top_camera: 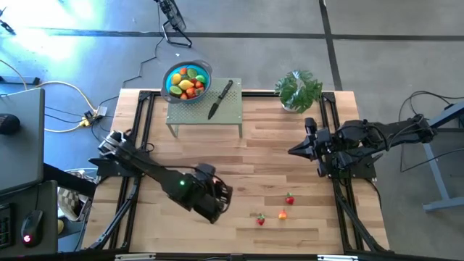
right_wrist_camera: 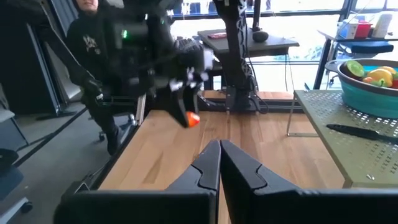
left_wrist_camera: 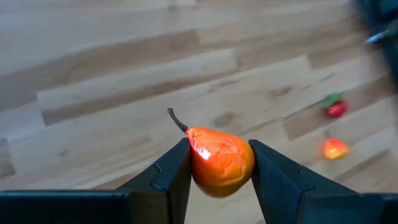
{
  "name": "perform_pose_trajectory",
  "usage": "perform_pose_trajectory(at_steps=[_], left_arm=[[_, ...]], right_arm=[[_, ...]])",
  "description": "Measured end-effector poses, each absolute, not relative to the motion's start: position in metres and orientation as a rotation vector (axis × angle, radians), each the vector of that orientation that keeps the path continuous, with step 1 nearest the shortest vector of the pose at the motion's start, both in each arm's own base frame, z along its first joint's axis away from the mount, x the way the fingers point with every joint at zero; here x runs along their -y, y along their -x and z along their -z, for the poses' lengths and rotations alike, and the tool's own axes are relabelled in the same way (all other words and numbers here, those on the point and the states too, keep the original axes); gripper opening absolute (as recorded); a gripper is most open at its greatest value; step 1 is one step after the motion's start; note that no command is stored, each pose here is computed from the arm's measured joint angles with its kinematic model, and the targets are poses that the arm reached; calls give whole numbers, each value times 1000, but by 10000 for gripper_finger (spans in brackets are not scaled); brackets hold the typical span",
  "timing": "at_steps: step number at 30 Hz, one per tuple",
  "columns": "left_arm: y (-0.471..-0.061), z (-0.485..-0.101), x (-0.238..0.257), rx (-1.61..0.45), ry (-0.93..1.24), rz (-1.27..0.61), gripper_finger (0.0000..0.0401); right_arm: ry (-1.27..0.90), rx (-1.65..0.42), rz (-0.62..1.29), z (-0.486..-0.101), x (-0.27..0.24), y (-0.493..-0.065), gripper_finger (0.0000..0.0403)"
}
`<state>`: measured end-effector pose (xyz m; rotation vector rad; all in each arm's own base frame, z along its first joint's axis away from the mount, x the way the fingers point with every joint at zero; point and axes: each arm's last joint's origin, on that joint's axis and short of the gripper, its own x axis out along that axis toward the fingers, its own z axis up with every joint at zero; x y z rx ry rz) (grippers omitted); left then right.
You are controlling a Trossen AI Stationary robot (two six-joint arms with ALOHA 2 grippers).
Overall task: Pick & Place Fruit
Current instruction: Put the orange pear into the strainer bowl on the shelf
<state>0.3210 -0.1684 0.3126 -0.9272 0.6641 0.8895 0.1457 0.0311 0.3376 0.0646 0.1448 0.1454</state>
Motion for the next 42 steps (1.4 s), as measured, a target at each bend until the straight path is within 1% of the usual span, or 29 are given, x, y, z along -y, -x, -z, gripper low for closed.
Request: perform_pose_trajectory(at_steps=[7, 15, 19, 24, 28, 35, 42], left_arm=[[-295, -345, 140, -581, 880, -944, 143], [-266, -385, 86, -514, 832, -1012, 143], [-251, -403, 54, -469, 771, -1042, 143], [-230, -422, 6, -414, 690, -1141, 143], [-214, -432, -31, -402, 647, -1228, 143], [-204, -436, -89, -492, 578, -1295, 143], [-201, -436, -151, -513, 563, -1250, 143]], right_arm=[[-61, -144, -147, -338, -31, -146, 4], [-31, -141, -130, -338, -30, -146, 4], [-17, -136, -63, -338, -26, -147, 4], [-16, -120, 29, -339, -19, -148, 4], [-2, -111, 95, -340, -13, -148, 4], [-38, -99, 258, -341, 0, -148, 4], [-84, -89, 344, -341, 8, -148, 4]])
